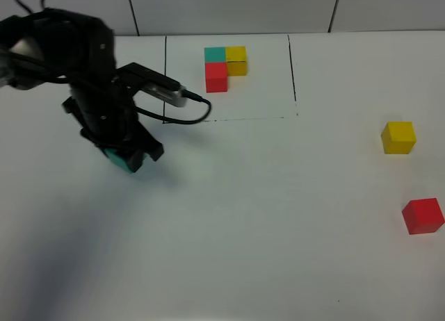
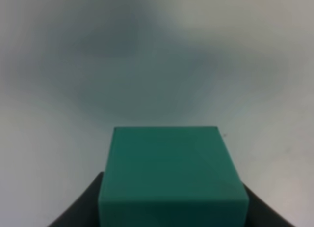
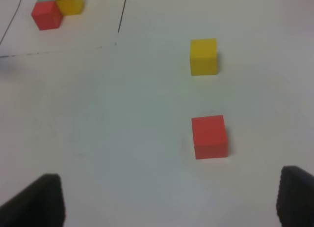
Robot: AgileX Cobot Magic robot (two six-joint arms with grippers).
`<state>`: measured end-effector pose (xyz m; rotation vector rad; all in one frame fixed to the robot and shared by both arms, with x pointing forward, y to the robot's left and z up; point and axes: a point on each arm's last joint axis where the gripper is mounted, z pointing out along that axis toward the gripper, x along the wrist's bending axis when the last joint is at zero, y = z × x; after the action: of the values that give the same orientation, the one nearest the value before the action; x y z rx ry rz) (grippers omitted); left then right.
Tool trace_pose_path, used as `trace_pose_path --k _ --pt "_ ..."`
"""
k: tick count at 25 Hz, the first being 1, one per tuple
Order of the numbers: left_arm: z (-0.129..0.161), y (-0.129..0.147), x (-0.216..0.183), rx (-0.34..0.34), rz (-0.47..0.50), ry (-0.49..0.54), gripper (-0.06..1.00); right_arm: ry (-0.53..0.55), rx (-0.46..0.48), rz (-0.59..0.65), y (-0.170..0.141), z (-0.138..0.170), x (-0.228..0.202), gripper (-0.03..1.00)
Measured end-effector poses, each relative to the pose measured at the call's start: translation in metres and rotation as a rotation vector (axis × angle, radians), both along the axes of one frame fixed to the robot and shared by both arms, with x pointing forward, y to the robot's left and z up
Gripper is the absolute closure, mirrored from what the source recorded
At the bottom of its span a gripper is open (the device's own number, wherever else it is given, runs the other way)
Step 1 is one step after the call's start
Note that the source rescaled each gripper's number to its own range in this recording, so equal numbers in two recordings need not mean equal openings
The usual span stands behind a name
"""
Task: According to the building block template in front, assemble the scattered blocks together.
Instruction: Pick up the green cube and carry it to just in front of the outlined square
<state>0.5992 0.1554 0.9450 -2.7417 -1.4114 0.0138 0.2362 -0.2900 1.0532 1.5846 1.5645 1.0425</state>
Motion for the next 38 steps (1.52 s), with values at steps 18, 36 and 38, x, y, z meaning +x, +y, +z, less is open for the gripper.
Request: trace_pose_path --k 18,36,38 --pt "-0.049 -0.162 0.047 -0.069 -0.778 -0.055 0.94 0.0 0.0 0.0 0.0 0.0 0.0 0.22" --pt "-0.048 -0.162 0.049 -0.062 -0.902 -0.061 0.94 0.0 0.0 0.0 0.0 0.0 0.0 0.22" --pt "-0.048 -0.162 0.049 -0.062 -0.902 -0.061 0.94 0.0 0.0 0.0 0.0 0.0 0.0 0.22"
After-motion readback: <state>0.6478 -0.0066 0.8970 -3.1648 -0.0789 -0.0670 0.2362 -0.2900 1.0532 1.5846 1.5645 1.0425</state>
